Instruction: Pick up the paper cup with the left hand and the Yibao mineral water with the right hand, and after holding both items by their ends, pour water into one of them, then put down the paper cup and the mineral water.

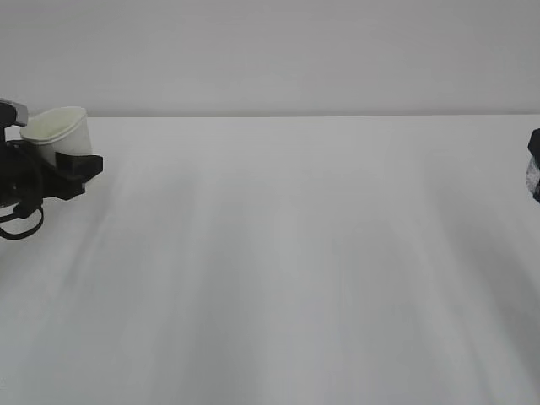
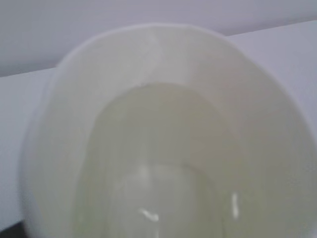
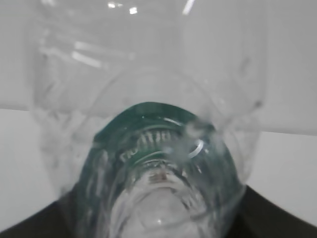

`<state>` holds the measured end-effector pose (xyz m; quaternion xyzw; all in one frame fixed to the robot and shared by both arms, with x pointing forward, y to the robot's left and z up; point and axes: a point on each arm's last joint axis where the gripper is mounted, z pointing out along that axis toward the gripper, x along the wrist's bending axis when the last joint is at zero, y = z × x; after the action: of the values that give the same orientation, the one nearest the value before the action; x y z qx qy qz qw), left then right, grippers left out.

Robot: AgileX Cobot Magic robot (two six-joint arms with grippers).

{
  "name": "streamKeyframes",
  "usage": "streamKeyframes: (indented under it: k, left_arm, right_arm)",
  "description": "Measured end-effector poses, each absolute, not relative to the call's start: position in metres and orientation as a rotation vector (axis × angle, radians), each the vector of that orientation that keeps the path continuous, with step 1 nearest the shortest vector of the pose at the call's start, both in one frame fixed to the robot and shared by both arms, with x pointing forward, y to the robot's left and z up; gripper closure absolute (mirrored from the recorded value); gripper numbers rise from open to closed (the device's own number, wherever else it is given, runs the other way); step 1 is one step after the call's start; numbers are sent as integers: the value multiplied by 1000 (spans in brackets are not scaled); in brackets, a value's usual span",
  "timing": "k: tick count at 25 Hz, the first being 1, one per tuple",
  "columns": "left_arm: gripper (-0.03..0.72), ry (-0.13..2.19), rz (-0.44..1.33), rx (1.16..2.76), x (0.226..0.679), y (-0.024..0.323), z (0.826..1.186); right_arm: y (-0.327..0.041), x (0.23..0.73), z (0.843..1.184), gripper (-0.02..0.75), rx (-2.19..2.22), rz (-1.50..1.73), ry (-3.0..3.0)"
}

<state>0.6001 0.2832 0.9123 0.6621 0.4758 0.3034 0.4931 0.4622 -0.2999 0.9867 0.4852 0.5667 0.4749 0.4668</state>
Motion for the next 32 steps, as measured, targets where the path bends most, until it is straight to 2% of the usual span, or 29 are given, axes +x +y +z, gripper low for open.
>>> streamKeyframes:
  k: [20, 32]
  left_arm:
    - [275, 1170, 799, 1555, 606, 288, 874]
    - [276, 1193, 861, 1466, 608, 293, 855]
  right_arm:
    - [-297, 462, 986, 348, 1157, 1166, 1425]
    - [-297, 462, 986, 348, 1146, 1166, 1436]
